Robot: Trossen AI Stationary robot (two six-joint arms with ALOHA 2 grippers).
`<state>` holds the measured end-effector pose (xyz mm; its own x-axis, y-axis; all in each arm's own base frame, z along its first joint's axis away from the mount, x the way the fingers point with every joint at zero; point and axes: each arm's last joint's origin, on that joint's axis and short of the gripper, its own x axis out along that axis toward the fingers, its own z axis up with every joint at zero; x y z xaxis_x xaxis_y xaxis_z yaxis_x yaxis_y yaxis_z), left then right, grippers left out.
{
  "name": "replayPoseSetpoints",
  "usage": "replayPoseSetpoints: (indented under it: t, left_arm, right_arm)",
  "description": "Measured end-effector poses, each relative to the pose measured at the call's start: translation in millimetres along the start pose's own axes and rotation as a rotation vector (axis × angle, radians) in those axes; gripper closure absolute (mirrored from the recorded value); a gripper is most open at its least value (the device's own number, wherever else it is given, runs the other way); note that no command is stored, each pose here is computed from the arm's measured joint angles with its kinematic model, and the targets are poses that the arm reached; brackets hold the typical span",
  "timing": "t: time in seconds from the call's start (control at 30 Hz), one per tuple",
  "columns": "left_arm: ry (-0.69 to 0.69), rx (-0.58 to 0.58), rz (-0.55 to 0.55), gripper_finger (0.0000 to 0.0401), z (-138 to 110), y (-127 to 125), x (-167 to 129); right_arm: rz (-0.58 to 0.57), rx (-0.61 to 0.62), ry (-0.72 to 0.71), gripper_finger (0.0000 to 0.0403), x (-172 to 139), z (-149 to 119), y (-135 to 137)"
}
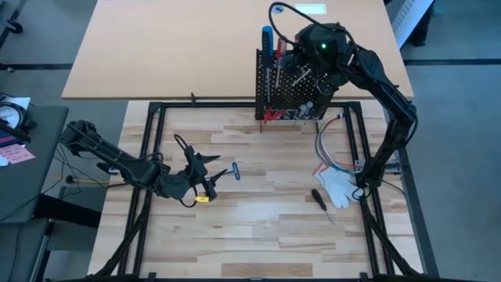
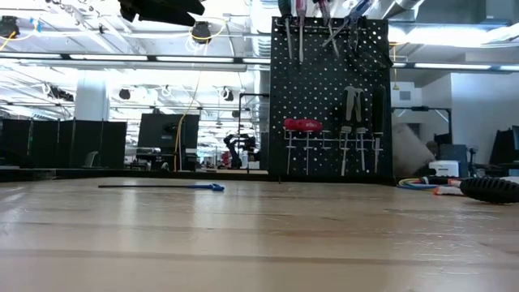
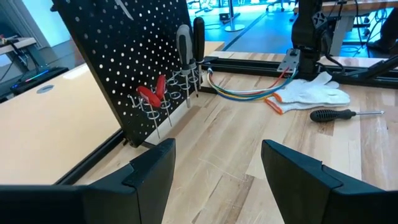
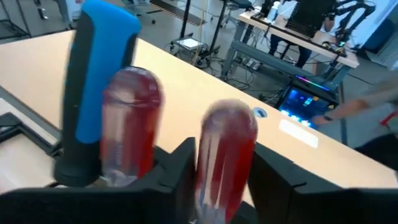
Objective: Hang tools onto peg board
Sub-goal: Adjust the transparent screwdrivers on the pegboard
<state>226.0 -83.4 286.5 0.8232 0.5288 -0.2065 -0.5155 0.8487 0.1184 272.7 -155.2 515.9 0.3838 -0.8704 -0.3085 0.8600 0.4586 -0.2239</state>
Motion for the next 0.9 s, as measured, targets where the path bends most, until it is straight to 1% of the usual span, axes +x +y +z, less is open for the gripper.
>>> replayPoseSetpoints:
  t: [0.23, 0.33, 0.47, 0.67, 0.77, 0.9]
  left_arm:
    - [0.0, 0.0, 0.0, 0.0167, 0.0, 0.0, 0.0]
    - [0.0, 0.0, 0.0, 0.0167, 0.0, 0.0, 0.0]
    - [0.0, 0.0, 0.0, 0.0167, 0.0, 0.0, 0.0]
    - [0.0, 0.001, 0.0, 0.0167, -0.1, 0.0, 0.0]
    - [0.0, 0.001, 0.0, 0.0167, -0.1, 0.0, 0.0]
    - [-0.001, -0.001, 0.0, 0.0167, 0.1, 0.0, 0.0]
  right_arm:
    - [-0.012, -0.05, 0.004, 0.02, -0.8, -0.3, -1.7]
    - [-0.004, -0.089, -0.009, 0.0181, -2.4, 1.0, 0.7]
    - [0.007, -0.123, -0.045, 0.0176, -16.1, 4.7, 0.3]
    - [0.018, -0.125, -0.097, 0.0175, -58.8, 8.5, -20.3]
    - [-0.001, -0.105, -0.064, 0.0175, -78.9, 1.9, -34.4]
    - [-0.013, -0.022, 0.05, 0.0175, -95.3, -14.9, -56.4]
